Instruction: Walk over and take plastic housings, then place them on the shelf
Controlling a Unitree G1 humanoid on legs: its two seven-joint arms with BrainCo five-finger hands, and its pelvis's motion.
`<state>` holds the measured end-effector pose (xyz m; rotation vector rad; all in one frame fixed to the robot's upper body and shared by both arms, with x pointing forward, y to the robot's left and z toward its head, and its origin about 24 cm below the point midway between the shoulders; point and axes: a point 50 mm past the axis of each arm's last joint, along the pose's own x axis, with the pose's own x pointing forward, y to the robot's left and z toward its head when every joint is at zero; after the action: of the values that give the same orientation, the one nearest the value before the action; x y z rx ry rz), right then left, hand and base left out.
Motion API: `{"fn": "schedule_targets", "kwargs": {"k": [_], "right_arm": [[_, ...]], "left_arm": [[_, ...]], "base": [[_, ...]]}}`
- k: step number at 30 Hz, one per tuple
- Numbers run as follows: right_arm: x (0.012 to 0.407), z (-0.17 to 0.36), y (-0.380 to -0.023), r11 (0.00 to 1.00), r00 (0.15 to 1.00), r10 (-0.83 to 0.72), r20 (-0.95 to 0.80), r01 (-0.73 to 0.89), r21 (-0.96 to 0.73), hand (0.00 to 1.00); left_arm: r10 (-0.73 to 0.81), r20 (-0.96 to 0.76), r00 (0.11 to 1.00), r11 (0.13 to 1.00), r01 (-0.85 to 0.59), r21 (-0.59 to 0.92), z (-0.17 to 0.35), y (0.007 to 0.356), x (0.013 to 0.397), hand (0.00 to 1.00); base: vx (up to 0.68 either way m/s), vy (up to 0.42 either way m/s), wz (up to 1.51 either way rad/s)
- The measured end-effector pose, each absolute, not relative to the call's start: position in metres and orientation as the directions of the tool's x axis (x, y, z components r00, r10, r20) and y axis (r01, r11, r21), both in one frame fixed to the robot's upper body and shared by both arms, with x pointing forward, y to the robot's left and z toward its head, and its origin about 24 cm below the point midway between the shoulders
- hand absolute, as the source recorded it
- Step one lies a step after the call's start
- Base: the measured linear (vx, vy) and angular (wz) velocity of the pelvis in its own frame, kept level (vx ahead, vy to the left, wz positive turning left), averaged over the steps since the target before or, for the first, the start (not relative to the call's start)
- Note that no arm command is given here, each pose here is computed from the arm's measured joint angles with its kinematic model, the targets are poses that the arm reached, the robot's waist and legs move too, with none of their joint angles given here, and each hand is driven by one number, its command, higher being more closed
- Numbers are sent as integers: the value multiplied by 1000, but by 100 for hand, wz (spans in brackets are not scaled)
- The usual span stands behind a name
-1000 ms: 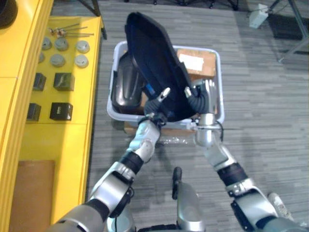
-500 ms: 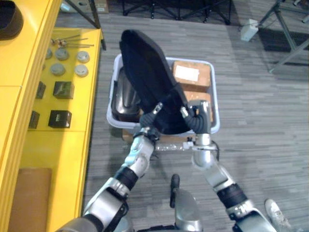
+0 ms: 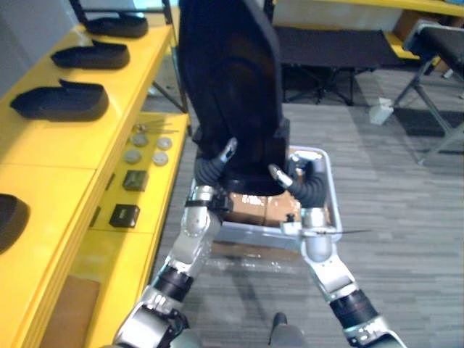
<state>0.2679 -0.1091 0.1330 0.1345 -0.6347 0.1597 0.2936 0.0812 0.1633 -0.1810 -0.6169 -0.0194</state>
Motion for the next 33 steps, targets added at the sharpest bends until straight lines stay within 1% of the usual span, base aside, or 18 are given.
{"fn": "schedule_targets", "kwargs": {"k": [3, 5, 7, 8, 10, 11, 13, 14, 16, 18, 19, 21, 22, 23, 25, 27, 31, 33], "right_arm": [[267, 142, -108, 937, 781, 164, 602, -314, 152, 0], [263, 155, -111, 880, 739, 192, 645, -420, 220, 0], [256, 166, -122, 852, 700, 166, 695, -456, 255, 0], [251, 169, -139, 849, 682, 116, 722, -446, 285, 0], [246, 168, -150, 856, 681, 85, 727, -424, 296, 0], [239, 164, -163, 875, 689, 49, 723, -379, 302, 0], [227, 152, -184, 891, 716, -2, 698, -317, 327, 0], [224, 148, -189, 896, 727, -9, 686, -299, 329, 0], [211, 126, -202, 905, 792, -72, 606, -204, 374, 0], [200, 102, -207, 897, 854, -130, 503, -115, 427, 0], [191, 82, -209, 887, 895, -175, 410, -37, 461, 0], [175, 49, -211, 864, 939, -237, 248, 87, 496, 0], [162, 28, -212, 842, 950, -279, 143, 170, 512, 0], [156, 19, -212, 831, 951, -296, 92, 210, 515, 0], [135, -10, -218, 772, 928, -369, -51, 337, 539, 0], [127, -19, -224, 729, 904, -419, -82, 389, 563, 0], [131, -15, -226, 735, 894, -448, -32, 388, 557, 0], [146, -9, -220, 746, 905, -425, 17, 339, 573, 0]], "left_arm": [[138, 644, 753, 990, -91, -106, 172, 93, 285, 100], [204, 671, 713, 972, -229, -52, 169, 102, 278, 100], [233, 684, 691, 945, -328, 10, 162, 107, 272, 100], [239, 699, 674, 902, -421, 98, 155, 115, 269, 100], [248, 708, 661, 863, -483, 149, 150, 123, 266, 100], [257, 714, 651, 819, -539, 197, 145, 133, 263, 100], [289, 718, 633, 745, -620, 246, 137, 150, 258, 100], [299, 716, 630, 730, -635, 254, 135, 155, 256, 100], [341, 694, 634, 696, -667, 267, 126, 168, 245, 100], [382, 653, 654, 702, -665, 255, 116, 175, 235, 100], [416, 613, 672, 731, -648, 215, 108, 177, 228, 100], [478, 546, 688, 763, -633, 129, 98, 177, 214, 100], [508, 505, 698, 785, -617, 63, 93, 177, 205, 100], [521, 484, 703, 790, -612, 37, 90, 177, 201, 100], [576, 419, 702, 786, -617, -45, 81, 182, 190, 100], [618, 394, 680, 759, -647, -75, 78, 190, 185, 100], [677, 402, 616, 701, -706, -100, 81, 202, 174, 100], [701, 441, 561, 669, -732, -131, 92, 209, 168, 100]], "base": [[0, 0, 0], [-4, -2, 3], [-15, -6, 15], [-18, -3, 13], [-9, 0, 4], [-20, 2, -3], [-15, 4, -5], [-6, 5, -8], [3, 5, -6], [13, 4, -7], [18, 10, -13], [17, 10, -11], [23, 7, -5], [37, 8, -4], [30, 4, -4], [-9, 6, -6], [-29, -1, 14], [-53, -7, 53]]}}
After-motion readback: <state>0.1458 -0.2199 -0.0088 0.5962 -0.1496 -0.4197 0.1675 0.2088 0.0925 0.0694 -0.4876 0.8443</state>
